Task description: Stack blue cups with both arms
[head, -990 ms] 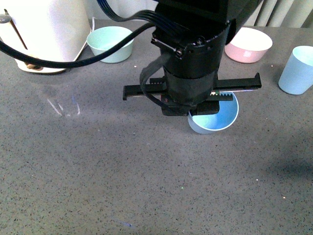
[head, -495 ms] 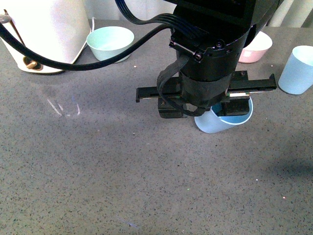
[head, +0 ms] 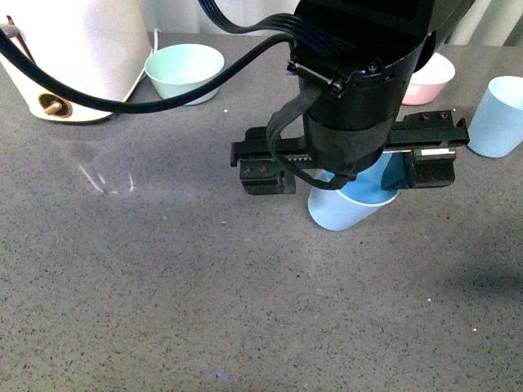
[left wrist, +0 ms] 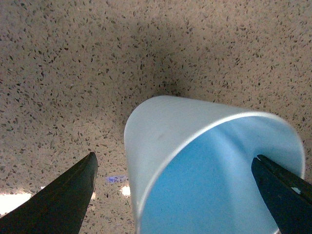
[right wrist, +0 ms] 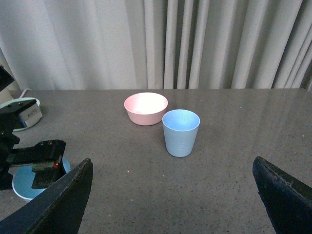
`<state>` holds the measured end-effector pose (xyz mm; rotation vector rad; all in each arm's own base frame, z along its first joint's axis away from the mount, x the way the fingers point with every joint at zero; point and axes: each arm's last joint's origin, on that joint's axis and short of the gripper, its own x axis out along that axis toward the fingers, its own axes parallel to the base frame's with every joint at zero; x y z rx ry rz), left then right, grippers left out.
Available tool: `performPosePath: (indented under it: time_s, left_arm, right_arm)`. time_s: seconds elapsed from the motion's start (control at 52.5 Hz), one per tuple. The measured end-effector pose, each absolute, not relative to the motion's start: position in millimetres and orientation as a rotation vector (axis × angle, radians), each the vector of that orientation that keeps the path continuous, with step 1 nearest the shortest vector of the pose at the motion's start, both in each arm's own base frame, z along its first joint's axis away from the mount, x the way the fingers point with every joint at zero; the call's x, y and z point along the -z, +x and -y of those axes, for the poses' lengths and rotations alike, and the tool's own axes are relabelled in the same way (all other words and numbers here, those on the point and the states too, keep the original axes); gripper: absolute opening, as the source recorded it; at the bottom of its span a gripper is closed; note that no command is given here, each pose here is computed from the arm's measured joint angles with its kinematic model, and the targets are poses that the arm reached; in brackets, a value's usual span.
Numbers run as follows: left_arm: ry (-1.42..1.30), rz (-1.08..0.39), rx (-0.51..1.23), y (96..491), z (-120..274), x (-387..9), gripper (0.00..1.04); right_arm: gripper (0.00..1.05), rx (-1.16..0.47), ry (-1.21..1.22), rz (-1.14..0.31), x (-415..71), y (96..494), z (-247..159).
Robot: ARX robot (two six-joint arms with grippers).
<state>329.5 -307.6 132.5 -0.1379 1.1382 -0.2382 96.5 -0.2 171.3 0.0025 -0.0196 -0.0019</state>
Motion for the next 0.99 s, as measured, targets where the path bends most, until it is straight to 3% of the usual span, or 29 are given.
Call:
performPosePath:
  time_s: [0.495, 0.99]
  left_arm:
    - [-0.177, -1.067, 0.245, 349, 288, -149, 0.96]
    - [-0.257, -0.949, 0.278, 342, 251, -187, 0.96]
  right_arm:
    - [0.96, 0.002, 0.002, 0.02, -171, 97, 0]
    - [0.96, 0.002, 0.002, 0.02, -171, 97, 0]
